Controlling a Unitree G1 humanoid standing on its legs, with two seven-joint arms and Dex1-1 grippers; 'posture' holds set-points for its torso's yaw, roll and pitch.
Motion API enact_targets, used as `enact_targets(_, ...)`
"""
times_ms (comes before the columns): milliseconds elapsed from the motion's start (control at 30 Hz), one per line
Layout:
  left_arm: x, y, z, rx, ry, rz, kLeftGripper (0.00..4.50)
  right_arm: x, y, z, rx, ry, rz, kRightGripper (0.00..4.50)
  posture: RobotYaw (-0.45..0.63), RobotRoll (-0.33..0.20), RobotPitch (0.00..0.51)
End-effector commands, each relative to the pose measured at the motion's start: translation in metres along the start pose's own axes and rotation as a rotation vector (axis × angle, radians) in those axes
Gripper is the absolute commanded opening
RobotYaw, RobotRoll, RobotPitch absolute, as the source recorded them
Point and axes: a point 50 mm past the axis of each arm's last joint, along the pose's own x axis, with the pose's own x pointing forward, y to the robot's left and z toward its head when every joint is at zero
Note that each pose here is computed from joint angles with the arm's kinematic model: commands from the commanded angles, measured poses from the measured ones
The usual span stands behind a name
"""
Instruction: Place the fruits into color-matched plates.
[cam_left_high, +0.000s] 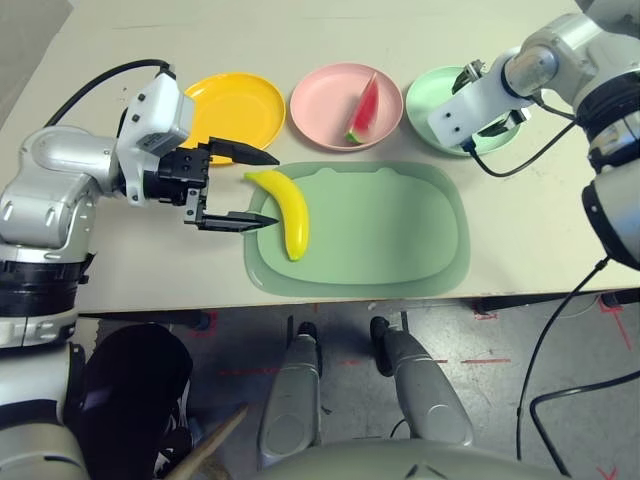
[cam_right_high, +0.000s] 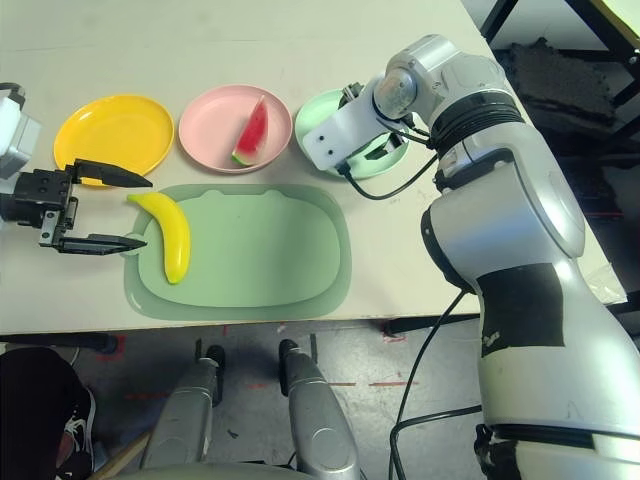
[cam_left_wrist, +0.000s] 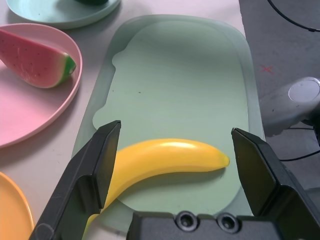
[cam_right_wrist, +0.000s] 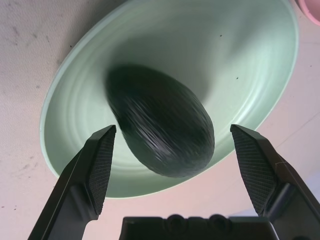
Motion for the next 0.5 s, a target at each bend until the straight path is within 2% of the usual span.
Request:
enact_targets(33,-0.003,-0.003,-0.001,0.006,0.024,-0.009,4.5,-0.008,-0.003,-0.005,0.003,0.011,-0.026,4.46,-0.05,0.0,0.328)
enact_targets(167,-0.009,-0.004,-0.004,0.013,0.064,-0.016,4.5,-0.029,-0.019,0.002,0.038,-0.119,-0.042,4.46,-0.04,0.0,0.338)
enact_targets(367,-0.018,0.003,-0.001,0.079,0.153,-0.083,4.5,-0.072,-0.043,0.018,0.257,-0.588,0.0,4.46,-0.04,0.0,0.344)
enact_targets(433,-0.018,0.006,-0.002,0.11,0.189,-0.104,4.5,-0.076,-0.048,0.022,0.343,-0.732,-0.028,4.46,-0.05,0.0,0.347)
enact_targets(500,-0.018,0.007,-0.003,0.129,0.215,-0.122,4.5,-0.077,-0.047,0.025,0.404,-0.813,-0.031,4.46,-0.05,0.0,0.348)
